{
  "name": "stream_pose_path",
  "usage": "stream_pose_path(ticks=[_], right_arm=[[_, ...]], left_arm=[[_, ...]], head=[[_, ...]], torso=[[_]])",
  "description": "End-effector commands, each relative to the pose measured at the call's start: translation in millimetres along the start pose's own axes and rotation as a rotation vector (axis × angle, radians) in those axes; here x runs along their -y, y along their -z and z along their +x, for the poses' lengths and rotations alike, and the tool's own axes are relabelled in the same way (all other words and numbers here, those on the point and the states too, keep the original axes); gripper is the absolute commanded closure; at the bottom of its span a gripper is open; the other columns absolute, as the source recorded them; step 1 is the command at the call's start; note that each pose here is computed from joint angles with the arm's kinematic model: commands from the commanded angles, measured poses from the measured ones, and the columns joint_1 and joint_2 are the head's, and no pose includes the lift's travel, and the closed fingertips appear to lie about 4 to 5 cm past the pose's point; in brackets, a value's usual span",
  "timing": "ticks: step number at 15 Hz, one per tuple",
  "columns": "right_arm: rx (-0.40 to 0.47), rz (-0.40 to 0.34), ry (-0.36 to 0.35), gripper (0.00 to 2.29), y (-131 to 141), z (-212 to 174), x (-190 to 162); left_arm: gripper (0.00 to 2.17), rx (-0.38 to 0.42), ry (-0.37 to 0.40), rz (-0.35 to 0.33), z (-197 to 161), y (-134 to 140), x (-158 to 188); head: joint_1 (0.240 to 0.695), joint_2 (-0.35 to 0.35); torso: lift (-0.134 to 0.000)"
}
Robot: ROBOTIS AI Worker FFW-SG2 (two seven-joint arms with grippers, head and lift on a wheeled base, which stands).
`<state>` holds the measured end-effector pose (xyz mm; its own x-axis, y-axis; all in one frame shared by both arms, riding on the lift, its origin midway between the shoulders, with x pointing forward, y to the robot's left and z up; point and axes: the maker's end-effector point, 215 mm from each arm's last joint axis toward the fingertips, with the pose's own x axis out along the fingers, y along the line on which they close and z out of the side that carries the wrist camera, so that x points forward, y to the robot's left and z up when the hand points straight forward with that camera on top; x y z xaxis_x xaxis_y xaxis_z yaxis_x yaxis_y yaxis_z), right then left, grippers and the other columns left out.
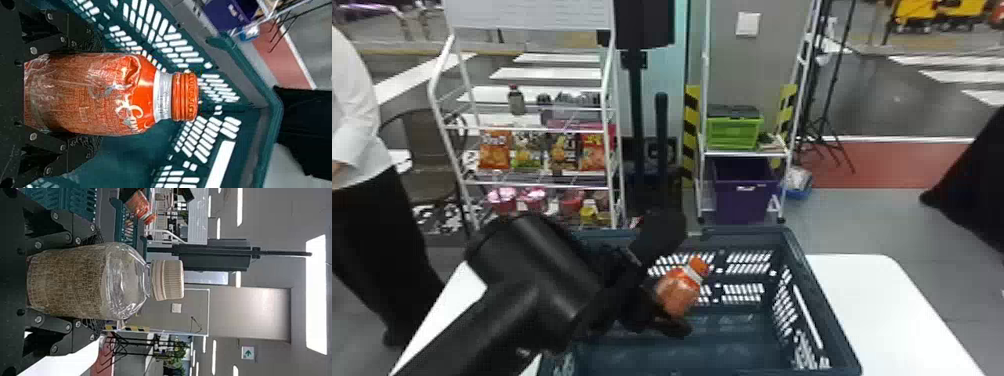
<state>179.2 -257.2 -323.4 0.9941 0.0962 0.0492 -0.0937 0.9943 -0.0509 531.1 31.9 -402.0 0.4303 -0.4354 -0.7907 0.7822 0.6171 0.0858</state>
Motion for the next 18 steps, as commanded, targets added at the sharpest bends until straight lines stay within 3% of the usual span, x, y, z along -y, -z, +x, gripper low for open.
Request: stream_pose_path(ticks=[1, 3, 5, 8, 14, 18], right_arm=[[0.014, -0.004, 0.002, 1.73, -3, -3, 0], [0.015, -0.004, 0.001, 1.73, -3, -2, -1], [0.018, -0.005, 0.001, 1.73, -4, -1, 0], [-0.002, -0.003, -0.004, 1.73, 1, 6, -1], [-0.025, -0.004, 0.000, 1.73, 8, 15, 4], [-0.001, 0.004, -0.007, 1.73, 1, 20, 4]], left_arm=[[2.15, -0.048, 0.005, 0.021, 13, 6, 3], [2.15, -0.036, 0.004, 0.021, 12, 2, 4], [2.15, 0.078, -0.016, 0.003, -3, -23, -6], [2.15, 0.233, -0.097, -0.116, -52, -33, -45], [2.15, 0.406, -0.239, -0.285, -146, 34, -69], [2.15, 0.546, -0.386, -0.336, -205, 76, -75]], head=[[0.499, 0.000], [0.499, 0.000], [0.499, 0.000], [0.499, 0.000], [0.499, 0.000], [0.499, 0.000]], torso=[[0.000], [0.000], [0.000], [0.000], [0.000], [0.000]])
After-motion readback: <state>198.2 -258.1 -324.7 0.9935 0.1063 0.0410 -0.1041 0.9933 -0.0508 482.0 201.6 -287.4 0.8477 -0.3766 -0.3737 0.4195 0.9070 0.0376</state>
